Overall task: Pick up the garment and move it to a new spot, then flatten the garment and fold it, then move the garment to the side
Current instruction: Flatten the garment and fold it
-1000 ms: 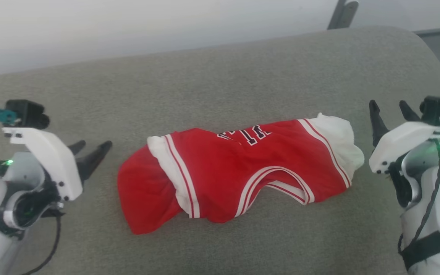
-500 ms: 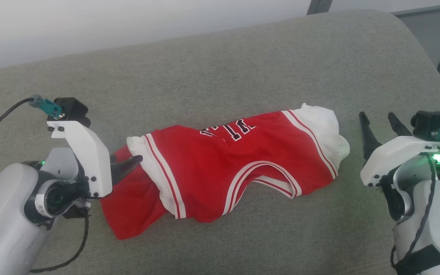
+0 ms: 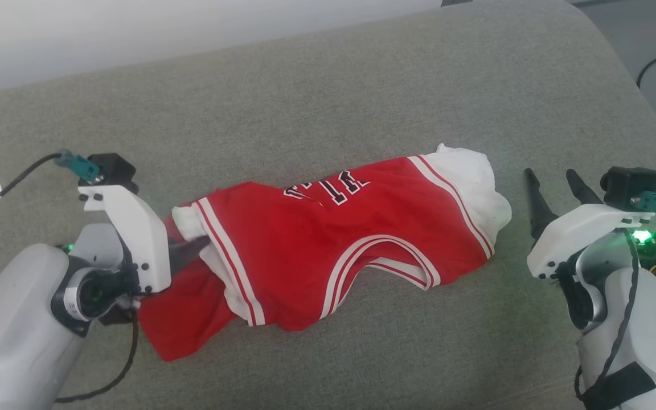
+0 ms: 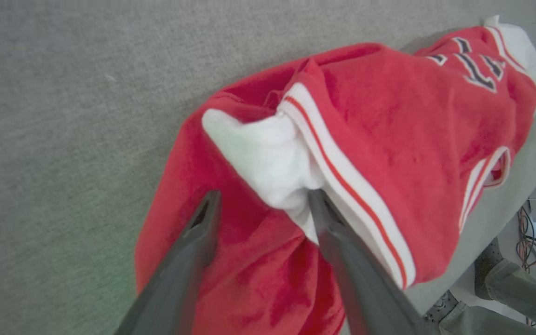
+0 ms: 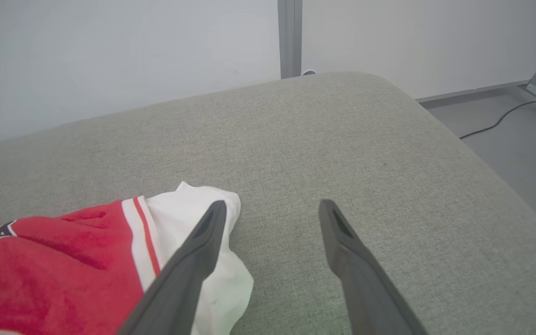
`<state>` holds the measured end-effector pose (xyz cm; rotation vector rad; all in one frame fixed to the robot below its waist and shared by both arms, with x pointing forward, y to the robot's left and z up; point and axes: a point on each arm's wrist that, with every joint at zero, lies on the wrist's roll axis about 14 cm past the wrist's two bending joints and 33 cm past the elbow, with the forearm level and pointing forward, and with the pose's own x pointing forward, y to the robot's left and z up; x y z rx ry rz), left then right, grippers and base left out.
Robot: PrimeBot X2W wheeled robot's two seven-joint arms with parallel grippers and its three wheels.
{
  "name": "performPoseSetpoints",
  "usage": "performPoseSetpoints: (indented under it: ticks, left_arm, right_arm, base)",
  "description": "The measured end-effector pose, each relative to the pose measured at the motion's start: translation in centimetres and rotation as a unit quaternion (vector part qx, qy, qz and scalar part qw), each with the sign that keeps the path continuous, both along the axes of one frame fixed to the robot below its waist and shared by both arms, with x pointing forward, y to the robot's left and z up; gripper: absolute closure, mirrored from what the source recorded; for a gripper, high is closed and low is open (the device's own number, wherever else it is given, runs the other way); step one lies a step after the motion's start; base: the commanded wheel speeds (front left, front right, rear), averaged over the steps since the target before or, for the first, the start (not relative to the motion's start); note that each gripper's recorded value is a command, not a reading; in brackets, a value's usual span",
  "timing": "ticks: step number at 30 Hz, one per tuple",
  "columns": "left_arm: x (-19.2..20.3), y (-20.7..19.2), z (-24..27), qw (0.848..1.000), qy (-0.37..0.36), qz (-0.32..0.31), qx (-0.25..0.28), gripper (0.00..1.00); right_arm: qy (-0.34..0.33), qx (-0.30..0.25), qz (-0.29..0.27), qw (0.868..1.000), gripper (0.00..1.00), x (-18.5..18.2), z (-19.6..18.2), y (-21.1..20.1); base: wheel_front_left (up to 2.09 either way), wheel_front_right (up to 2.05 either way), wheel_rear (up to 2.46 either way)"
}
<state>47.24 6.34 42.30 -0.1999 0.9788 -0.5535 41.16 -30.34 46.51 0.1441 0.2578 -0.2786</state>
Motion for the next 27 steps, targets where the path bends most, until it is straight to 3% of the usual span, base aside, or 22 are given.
performPoseSetpoints:
  ticks: [1, 15, 27]
  left_arm:
    - [0.2, -0.1, 0.0, 1.000, -0.004, 0.002, -0.003, 1.00]
    - [1.8, 3.2, 4.5, 0.996, -0.068, 0.049, -0.017, 1.00]
    - [-0.5, 12.2, 6.8, 0.984, -0.092, 0.151, 0.025, 1.00]
  right_arm:
    - [0.001, 0.000, 0.000, 1.000, 0.00, 0.0, -0.1, 0.0]
    - [-0.005, 0.002, 0.001, 1.000, 0.00, 0.6, 0.0, 0.4]
    - [-0.002, 0.006, 0.025, 1.000, 0.00, 1.4, 0.1, 2.3]
  base:
    - [0.00, 0.00, 0.00]
    - [0.00, 0.00, 0.00]
    - [0.00, 0.00, 0.00]
